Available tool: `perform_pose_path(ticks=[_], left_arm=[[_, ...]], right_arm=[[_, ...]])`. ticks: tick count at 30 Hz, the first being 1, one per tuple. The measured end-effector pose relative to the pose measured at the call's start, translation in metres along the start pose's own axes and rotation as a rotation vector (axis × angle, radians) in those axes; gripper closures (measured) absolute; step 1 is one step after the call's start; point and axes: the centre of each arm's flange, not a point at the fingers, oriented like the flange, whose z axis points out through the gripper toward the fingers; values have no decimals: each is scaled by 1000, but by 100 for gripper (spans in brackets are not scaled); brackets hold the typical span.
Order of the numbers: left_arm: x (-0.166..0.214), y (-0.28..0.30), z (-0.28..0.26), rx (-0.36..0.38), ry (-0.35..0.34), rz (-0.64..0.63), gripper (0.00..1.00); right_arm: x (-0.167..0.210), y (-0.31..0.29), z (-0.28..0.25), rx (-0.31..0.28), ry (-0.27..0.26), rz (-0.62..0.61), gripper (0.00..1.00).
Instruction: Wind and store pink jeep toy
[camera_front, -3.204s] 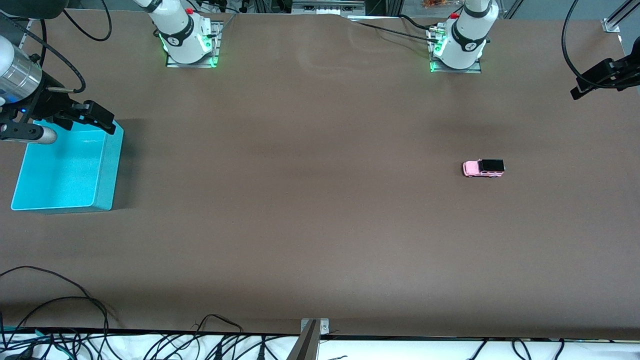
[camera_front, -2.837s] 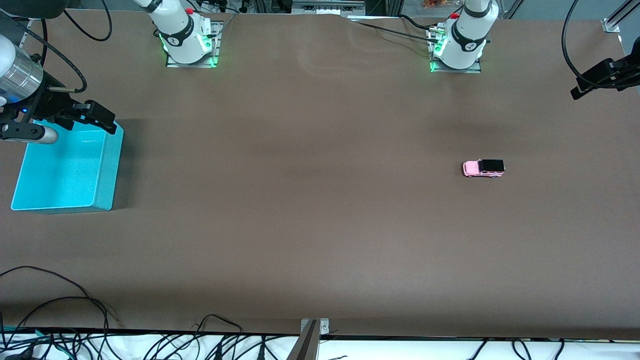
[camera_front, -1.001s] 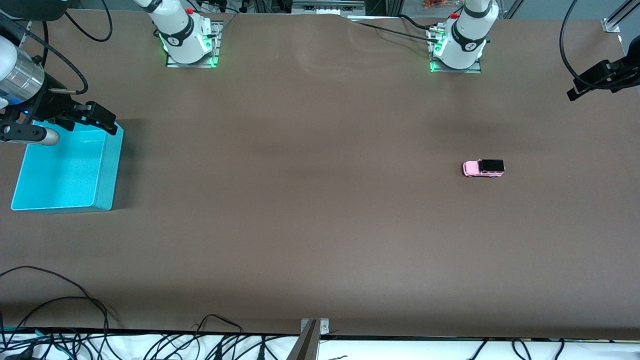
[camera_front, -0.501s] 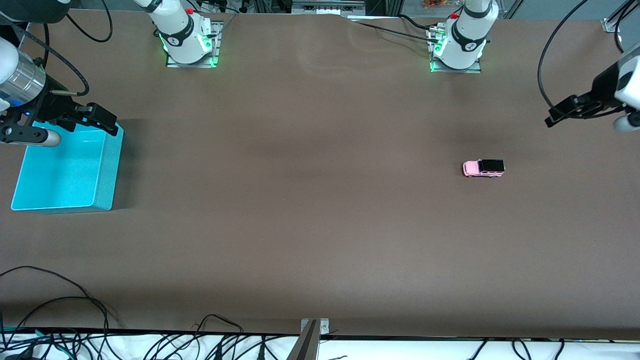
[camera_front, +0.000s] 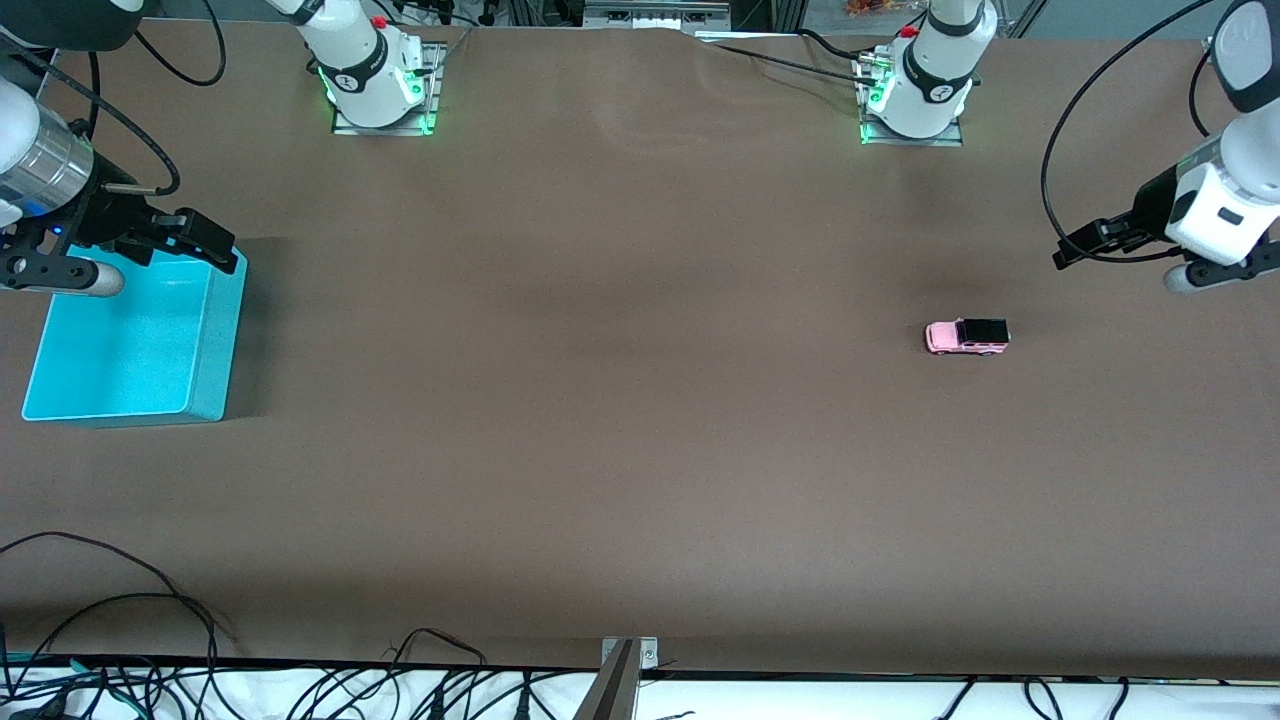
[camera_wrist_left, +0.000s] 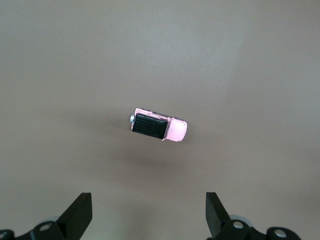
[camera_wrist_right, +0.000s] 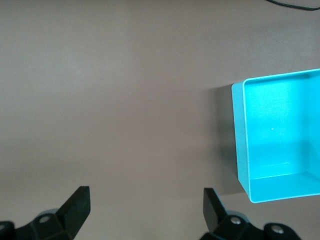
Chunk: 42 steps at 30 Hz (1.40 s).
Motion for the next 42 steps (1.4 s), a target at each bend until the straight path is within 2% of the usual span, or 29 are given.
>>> perform_pose_path(ticks=[6,12,17,29,37,42], left_arm=[[13,2,28,8,-28,0,0],[21,2,62,6,-4,3,0],[20,0,98,5,22,54,0],[16,-3,165,13,4,100,0],[13,-2,202,18,19,240,0],[11,-2,209,20,9,422,0]], right_arm=[[0,0,0,0,0,0,0],[0,0,0,0,1,0,0],[0,1,0,0,1,1,0],[0,1,0,0,1,2,0],[0,1,0,0,1,2,0],[0,1,0,0,1,2,0]])
